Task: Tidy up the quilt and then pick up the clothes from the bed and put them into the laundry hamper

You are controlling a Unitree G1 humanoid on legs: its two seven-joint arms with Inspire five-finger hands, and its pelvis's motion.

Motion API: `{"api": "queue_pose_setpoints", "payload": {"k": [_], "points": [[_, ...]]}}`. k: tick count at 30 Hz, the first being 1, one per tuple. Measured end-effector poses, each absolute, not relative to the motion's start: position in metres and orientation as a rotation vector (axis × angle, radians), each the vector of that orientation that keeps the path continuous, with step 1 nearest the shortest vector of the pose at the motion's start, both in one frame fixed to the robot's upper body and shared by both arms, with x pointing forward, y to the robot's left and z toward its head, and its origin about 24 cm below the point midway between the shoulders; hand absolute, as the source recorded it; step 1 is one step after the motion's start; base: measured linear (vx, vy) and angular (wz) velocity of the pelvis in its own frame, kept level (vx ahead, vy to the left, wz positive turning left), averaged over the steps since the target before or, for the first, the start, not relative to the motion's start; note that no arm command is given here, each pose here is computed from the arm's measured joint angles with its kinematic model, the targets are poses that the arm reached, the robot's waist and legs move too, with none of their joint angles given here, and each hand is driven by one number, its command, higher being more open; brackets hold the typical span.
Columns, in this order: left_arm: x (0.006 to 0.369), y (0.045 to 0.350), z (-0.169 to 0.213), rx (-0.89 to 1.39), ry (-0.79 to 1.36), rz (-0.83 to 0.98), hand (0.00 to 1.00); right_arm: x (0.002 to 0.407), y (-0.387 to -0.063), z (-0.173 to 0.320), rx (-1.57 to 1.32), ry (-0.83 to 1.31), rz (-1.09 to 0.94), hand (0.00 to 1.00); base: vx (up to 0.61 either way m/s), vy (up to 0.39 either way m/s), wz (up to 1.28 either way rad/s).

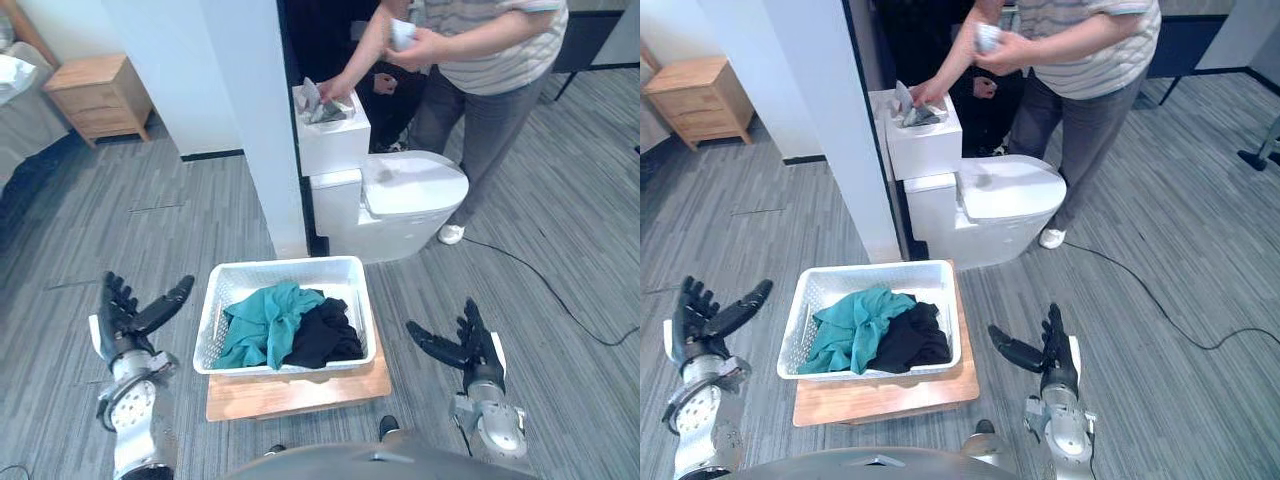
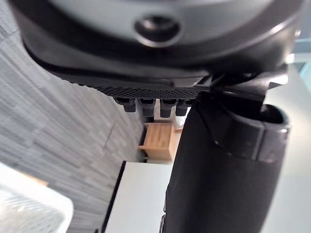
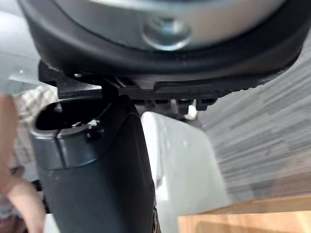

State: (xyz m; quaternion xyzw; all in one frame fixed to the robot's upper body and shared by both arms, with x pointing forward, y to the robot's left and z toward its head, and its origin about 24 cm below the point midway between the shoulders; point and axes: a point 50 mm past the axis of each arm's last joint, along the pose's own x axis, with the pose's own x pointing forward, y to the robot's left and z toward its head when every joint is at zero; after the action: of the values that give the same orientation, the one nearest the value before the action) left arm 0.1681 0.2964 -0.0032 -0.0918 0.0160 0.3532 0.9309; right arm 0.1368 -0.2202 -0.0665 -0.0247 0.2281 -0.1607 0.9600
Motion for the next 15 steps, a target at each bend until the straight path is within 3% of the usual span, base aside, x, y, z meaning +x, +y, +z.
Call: {"api": "queue_pose_setpoints", "payload": {"k": [8,12,15], "points": [[0.143,0.319,0.004,-0.309,-0.077,0.838,1.00,0.106,-0.221,-0.104,-0.056,0.698,-0.352,1.00,-0.02,-0.017,0.09],[0.106,0.314,-0.057,-0.375,0.203,0.931,1.00,0.097,-0.223,-0.117,-0.044,0.782,-0.403,1.00,0.00,-0.002,0.01],[0.067,0.290,-0.108,-0.460,0.504,0.999,1.00,0.092,-0.215,-0.125,-0.023,0.830,-0.400,1.00,-0.01,-0.008,-0.10]]}}
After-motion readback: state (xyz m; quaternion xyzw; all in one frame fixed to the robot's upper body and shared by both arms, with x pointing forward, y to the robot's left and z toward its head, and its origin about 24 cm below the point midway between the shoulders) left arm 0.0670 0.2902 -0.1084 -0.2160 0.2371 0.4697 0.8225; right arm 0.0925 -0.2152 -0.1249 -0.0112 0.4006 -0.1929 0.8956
